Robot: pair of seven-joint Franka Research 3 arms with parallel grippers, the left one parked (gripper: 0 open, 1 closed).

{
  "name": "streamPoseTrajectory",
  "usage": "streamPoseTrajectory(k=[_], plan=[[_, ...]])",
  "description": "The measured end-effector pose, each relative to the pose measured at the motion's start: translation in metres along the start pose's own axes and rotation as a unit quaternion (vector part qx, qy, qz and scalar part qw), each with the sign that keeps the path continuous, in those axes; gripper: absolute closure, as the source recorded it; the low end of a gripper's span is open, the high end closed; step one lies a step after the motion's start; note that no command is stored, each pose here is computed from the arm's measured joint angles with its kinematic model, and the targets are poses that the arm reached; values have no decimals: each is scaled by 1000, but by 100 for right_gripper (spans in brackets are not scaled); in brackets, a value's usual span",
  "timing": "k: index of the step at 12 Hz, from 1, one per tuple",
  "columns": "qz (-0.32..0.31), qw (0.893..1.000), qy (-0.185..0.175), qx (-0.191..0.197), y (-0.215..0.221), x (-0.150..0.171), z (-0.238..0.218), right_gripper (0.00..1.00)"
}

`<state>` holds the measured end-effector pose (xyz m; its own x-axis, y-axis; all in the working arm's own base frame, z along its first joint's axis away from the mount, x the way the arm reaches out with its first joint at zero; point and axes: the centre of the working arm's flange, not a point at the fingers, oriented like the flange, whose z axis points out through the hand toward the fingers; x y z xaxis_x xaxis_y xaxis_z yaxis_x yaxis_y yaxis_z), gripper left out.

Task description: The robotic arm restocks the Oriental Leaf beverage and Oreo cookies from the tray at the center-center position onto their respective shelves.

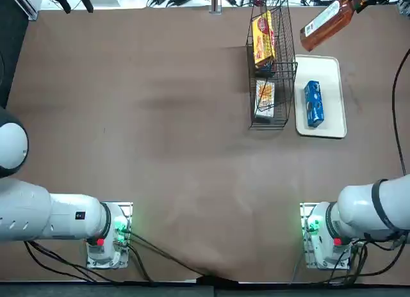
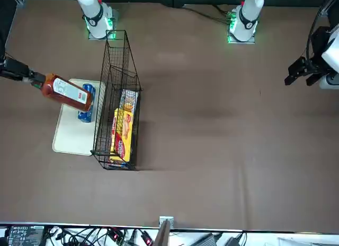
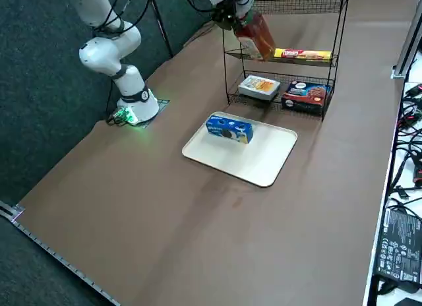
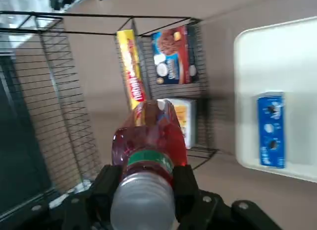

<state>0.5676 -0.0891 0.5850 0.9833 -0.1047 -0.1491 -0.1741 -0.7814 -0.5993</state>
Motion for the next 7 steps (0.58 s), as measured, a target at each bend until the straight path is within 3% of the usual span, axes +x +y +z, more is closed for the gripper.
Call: streamPoseTrajectory(k=[7], plan=[[16, 994, -38, 104, 26, 2, 47, 42]])
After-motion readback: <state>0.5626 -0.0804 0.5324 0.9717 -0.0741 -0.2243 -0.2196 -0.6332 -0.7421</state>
